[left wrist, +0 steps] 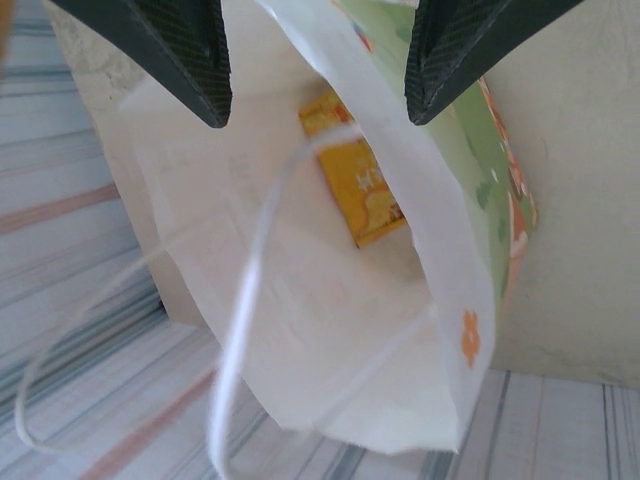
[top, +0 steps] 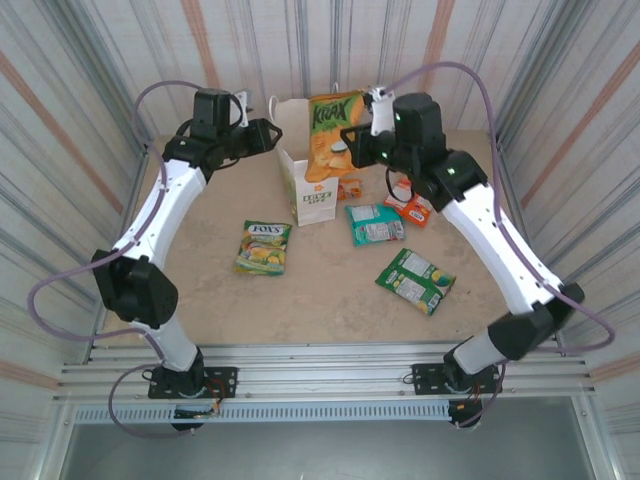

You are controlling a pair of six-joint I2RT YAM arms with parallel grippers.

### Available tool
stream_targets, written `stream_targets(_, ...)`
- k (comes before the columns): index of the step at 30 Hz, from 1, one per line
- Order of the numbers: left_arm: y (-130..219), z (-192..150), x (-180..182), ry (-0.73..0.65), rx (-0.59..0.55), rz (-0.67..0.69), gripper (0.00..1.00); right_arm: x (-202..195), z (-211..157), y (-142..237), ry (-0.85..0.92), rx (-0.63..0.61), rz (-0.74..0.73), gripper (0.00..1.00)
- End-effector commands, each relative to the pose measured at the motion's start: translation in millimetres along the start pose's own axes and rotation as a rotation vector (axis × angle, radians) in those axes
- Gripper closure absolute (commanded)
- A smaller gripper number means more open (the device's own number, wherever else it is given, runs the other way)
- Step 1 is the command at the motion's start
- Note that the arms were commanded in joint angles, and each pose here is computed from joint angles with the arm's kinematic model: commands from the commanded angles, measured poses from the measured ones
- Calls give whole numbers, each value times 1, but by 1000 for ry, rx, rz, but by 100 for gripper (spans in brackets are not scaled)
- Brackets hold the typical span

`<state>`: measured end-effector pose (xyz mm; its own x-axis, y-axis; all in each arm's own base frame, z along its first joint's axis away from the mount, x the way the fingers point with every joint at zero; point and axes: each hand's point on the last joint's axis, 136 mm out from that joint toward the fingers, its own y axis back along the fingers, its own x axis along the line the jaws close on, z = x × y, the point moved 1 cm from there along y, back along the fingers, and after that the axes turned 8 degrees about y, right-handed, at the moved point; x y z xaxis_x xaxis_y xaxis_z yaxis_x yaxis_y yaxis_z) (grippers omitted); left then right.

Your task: Place the snacks into the paper bag

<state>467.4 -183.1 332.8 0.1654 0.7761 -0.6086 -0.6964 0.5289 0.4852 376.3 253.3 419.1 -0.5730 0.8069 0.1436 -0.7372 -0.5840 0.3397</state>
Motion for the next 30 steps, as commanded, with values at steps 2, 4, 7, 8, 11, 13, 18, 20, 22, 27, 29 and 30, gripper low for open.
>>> stream_targets(2,-2,30,-10,3,-51,-89,50,-17,14,-29,83,17,-53,84)
stream_targets(4,-9,33,-11,3,-47,-112,51,-23,20,-45,77,11,-55,85)
stream_targets(7,-18,36,-15,-6,-36,-141,55,-27,30,-63,69,-4,-40,91)
stream_targets(8,-20,36,-15,-9,-34,-148,58,-28,34,-67,66,-13,-33,94)
stream_targets(11,-26,36,-15,-6,-24,-156,74,-29,43,-77,63,-36,-24,99)
stream_targets(13,-28,35,-14,-9,-22,-155,83,-30,52,-81,64,-62,-23,100)
stream_targets(18,-26,34,-16,-20,-20,-164,99,-30,75,-86,64,-146,-28,100)
stream_targets(20,-24,35,-16,-24,-22,-165,100,-30,82,-89,60,-173,-27,100)
stream_targets(22,-23,34,-16,-26,-23,-164,100,-32,81,-97,52,-179,-32,100)
stream_targets(27,-21,32,-18,-27,-19,-172,100,-33,67,-123,30,-148,-17,100)
stream_targets(29,-21,32,-18,-29,-19,-174,100,-29,58,-134,21,-126,9,100)
stream_targets(30,-21,31,-18,-31,-18,-172,100,-25,54,-140,19,-115,24,100)
